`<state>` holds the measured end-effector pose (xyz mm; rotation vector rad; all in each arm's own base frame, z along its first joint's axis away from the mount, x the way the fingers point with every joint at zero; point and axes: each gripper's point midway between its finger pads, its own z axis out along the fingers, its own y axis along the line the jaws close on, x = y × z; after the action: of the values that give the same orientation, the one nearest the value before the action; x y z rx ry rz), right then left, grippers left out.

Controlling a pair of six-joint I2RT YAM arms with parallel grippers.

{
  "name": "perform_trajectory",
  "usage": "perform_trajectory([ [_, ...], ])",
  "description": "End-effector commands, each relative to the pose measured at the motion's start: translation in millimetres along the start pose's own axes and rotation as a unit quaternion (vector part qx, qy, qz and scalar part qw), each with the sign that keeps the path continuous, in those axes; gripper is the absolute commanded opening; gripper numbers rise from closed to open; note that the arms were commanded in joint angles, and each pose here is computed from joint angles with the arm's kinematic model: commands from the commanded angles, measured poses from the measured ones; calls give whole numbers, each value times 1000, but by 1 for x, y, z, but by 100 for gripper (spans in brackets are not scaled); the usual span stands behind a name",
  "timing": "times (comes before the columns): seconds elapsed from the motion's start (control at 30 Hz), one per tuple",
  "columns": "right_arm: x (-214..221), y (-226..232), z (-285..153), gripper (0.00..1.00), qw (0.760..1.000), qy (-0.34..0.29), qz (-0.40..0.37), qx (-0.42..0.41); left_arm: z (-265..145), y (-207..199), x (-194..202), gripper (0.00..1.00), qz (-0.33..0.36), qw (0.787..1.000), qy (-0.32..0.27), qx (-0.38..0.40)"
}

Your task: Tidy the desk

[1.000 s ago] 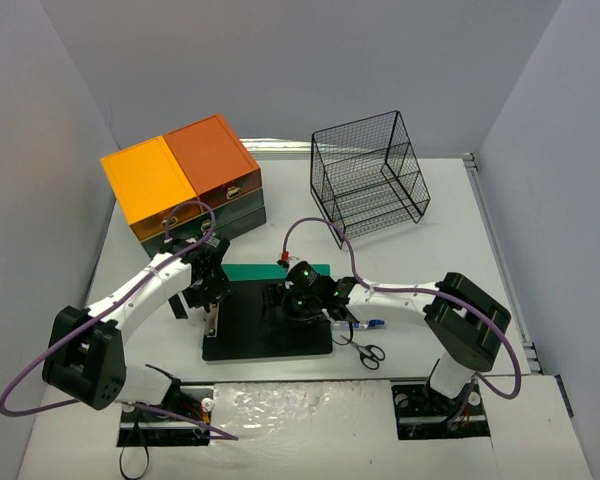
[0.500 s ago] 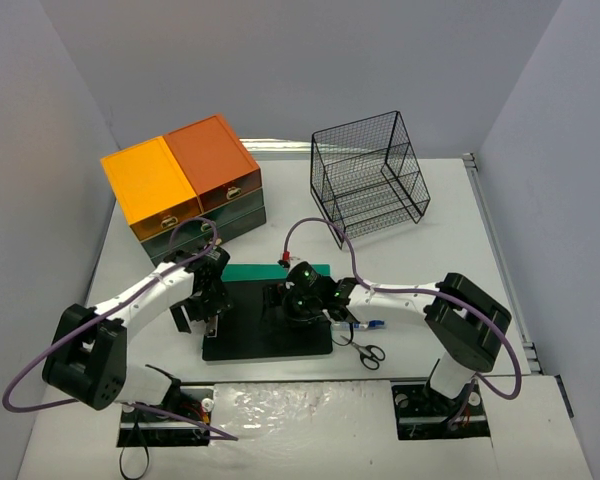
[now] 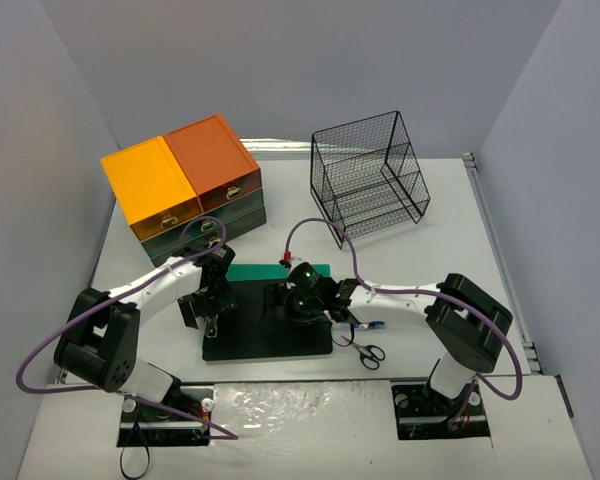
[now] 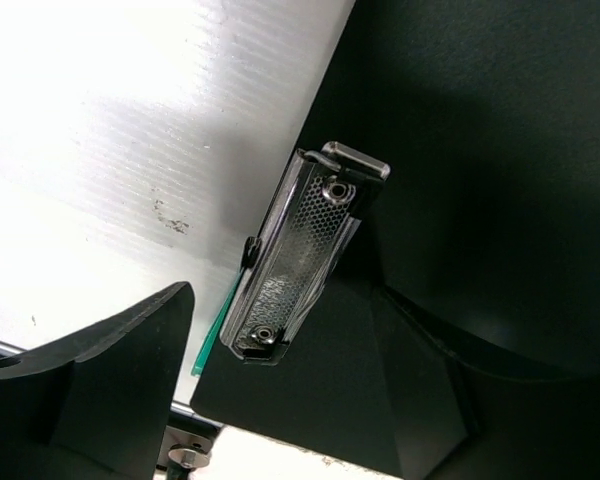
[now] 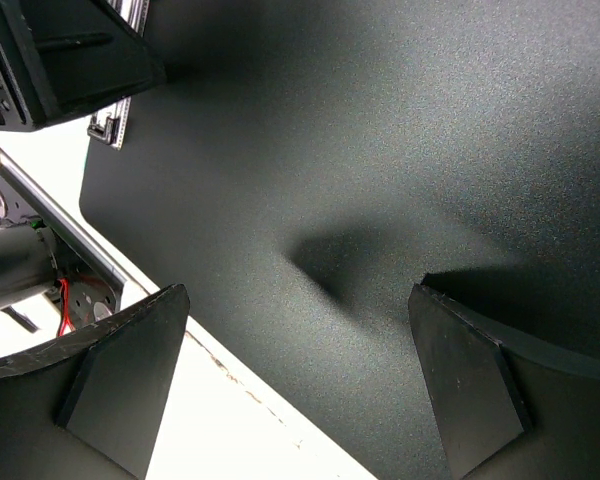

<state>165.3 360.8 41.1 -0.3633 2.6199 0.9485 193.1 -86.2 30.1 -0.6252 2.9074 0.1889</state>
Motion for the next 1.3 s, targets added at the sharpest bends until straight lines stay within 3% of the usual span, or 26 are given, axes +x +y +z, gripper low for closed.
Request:
perform_trajectory([
  [0.0, 19, -17, -4, 89, 999, 21, 3, 32, -11, -7, -16, 65, 5, 1000, -29, 9],
  [0.33, 22, -20, -4, 89, 999, 22, 6, 36, -11, -6, -13, 36, 0, 1000, -27, 14],
  [0.5, 21, -19, -4, 89, 999, 22, 5, 34, -5, -4, -4, 36, -12, 1000, -18, 20],
  [0.67, 21, -18, -5, 89, 999, 24, 6, 32, -2, -9, 3, 43, -32, 998, -22, 53],
  [0.87, 23, -20, -6, 89, 999, 31, 6, 39, 4, -14, 7, 40, -43, 996, -25, 78],
  [0.93, 23, -19, -6, 89, 999, 31, 5, 39, 4, -16, 6, 32, -40, 995, -26, 85],
  [1.1, 22, -19, -5, 89, 999, 30, 7, 42, -1, -17, 3, 1, -31, 995, -30, 86],
  [1.27, 21, -17, -4, 89, 999, 29, 8, 41, -17, -13, -5, 0, -24, 995, -44, 83],
])
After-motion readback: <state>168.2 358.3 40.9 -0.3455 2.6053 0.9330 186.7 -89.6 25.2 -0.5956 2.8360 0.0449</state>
